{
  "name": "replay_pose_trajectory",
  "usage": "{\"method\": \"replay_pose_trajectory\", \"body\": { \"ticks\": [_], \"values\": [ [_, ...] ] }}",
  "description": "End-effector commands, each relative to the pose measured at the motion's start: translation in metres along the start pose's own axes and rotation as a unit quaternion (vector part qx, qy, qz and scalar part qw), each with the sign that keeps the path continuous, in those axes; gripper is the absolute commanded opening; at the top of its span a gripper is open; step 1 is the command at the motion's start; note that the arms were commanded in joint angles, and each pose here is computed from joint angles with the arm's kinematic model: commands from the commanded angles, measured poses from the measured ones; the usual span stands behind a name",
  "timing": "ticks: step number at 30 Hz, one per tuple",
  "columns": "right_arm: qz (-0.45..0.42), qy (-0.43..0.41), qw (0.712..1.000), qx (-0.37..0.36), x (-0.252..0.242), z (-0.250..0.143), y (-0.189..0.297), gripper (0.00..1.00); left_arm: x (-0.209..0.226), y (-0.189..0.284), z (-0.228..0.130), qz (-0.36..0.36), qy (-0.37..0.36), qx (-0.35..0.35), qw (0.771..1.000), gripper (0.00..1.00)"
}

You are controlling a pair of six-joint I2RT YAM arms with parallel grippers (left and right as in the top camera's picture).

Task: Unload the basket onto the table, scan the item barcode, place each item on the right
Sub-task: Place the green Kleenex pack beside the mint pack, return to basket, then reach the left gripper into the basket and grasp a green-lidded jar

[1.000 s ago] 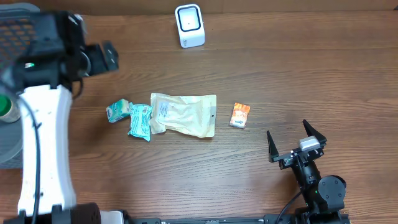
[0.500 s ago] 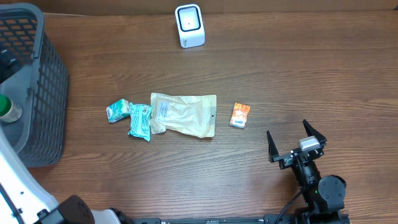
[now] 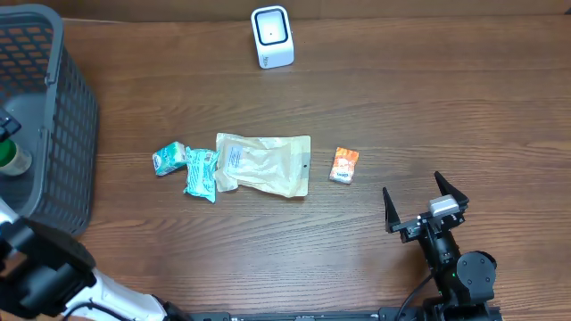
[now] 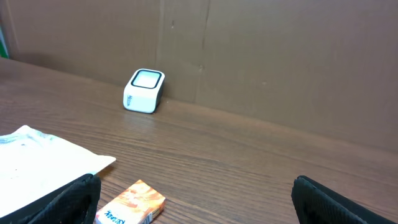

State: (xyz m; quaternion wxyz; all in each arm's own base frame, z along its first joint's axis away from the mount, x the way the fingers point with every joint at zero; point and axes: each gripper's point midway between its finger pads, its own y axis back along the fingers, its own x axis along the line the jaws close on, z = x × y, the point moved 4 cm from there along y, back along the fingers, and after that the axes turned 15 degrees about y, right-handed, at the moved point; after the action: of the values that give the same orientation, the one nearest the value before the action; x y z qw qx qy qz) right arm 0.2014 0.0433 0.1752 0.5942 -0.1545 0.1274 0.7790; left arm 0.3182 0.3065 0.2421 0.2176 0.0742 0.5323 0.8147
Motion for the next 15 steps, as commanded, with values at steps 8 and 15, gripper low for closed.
{"method": "replay_pose_trajectory", "body": {
  "ticks": [8, 15],
  "values": [
    [-0.004, -0.003, 1.0, 0.0, 0.0, -0.002, 0.0, 1.0, 0.021, -0.069, 0.003, 0.07, -0.007, 0.03, 0.997, 0.95],
    [-0.004, -0.003, 1.0, 0.0, 0.0, -0.002, 0.0, 1.0, 0.02, -0.098, 0.006, 0.071, -0.035, 0.031, 0.996, 0.96]
  ]
}}
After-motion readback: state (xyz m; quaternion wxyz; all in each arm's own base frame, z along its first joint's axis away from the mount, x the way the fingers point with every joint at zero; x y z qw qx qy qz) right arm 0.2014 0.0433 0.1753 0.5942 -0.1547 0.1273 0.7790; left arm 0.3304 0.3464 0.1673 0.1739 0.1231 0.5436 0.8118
